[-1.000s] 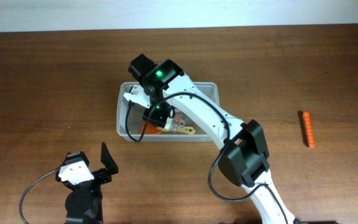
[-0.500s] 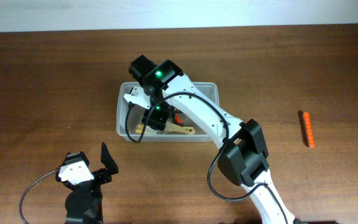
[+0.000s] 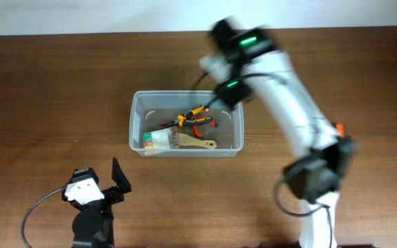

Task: Pack container
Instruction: 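Carry the marker pack left into the container and release it, then move the right gripper back over the orange segmented strip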

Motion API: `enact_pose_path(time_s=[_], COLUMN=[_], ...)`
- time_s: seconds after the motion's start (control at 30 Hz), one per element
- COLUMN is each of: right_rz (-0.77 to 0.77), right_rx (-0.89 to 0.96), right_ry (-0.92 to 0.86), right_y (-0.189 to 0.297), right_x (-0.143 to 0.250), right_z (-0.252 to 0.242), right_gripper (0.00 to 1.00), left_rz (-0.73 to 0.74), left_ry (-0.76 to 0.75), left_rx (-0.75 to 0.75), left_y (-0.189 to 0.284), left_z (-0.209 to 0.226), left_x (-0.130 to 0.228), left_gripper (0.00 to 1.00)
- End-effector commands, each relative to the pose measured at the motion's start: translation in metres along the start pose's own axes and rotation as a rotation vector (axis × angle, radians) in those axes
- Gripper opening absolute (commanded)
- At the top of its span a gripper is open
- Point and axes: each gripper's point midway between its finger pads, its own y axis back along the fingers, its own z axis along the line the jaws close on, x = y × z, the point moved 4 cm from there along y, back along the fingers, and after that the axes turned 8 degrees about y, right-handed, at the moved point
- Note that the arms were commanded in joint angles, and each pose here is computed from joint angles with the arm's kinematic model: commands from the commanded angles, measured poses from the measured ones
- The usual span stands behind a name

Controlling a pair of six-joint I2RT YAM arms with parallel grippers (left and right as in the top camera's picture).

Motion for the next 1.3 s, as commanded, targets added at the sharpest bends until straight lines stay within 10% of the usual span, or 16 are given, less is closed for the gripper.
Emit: enact_pose_path(time_s=[0.0, 0.57, 1.27], right_rz=[-0.008, 0.165, 0.304], right_rx=[0.112, 0.003, -0.092], right_ry=[-0.207, -0.839, -0.815], right_y=[0.043, -0.009, -0.161], right_x=[0.053, 0.237, 0.282], right_z=[-0.057, -0.171, -0.124], right_gripper=[0.82, 0.78, 0.59], left_rz=[0.000, 0.000, 0.000], left_ry=[-0.010, -0.010, -0.010], left_rx=[0.000, 0.000, 0.000], left_y=[0.000, 0.000, 0.000], left_z=[0.000, 0.000, 0.000], left_x=[0.001, 0.001, 0.001], left_gripper=[0.99, 0.99, 0.99])
